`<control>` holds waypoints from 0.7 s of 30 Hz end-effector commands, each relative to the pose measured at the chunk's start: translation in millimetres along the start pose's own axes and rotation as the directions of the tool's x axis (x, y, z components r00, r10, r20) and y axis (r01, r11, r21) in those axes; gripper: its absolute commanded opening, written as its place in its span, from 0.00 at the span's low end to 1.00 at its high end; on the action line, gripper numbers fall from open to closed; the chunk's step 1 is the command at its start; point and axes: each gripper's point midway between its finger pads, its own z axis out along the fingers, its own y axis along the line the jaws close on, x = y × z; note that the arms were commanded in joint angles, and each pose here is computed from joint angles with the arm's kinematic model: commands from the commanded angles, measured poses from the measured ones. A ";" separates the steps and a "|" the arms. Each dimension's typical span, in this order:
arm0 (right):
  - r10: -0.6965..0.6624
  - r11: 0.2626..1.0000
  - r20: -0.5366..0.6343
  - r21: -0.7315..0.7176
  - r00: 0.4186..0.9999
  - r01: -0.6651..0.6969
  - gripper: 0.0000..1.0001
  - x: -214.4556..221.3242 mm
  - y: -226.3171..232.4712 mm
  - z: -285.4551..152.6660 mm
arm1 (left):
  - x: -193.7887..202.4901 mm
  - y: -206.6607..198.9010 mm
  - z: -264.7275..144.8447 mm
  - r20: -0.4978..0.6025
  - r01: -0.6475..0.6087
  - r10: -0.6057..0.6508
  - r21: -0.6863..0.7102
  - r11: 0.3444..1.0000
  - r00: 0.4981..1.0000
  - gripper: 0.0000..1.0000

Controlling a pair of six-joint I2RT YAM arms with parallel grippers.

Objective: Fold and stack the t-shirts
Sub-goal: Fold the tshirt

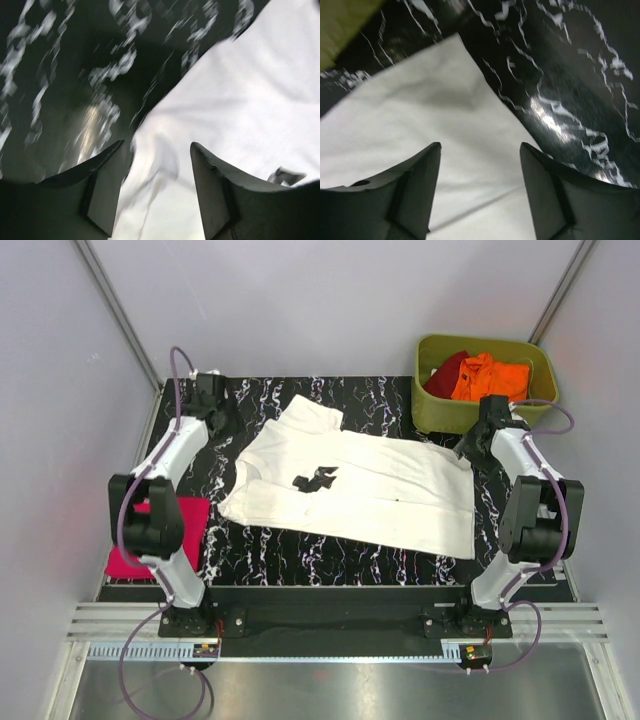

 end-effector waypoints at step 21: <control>-0.048 0.976 0.114 -0.208 0.992 0.072 0.42 -70.7 41.6 92.4 | -56.3 -54.7 105.7 0.069 -0.158 0.143 0.372 0.915 0.987 0.53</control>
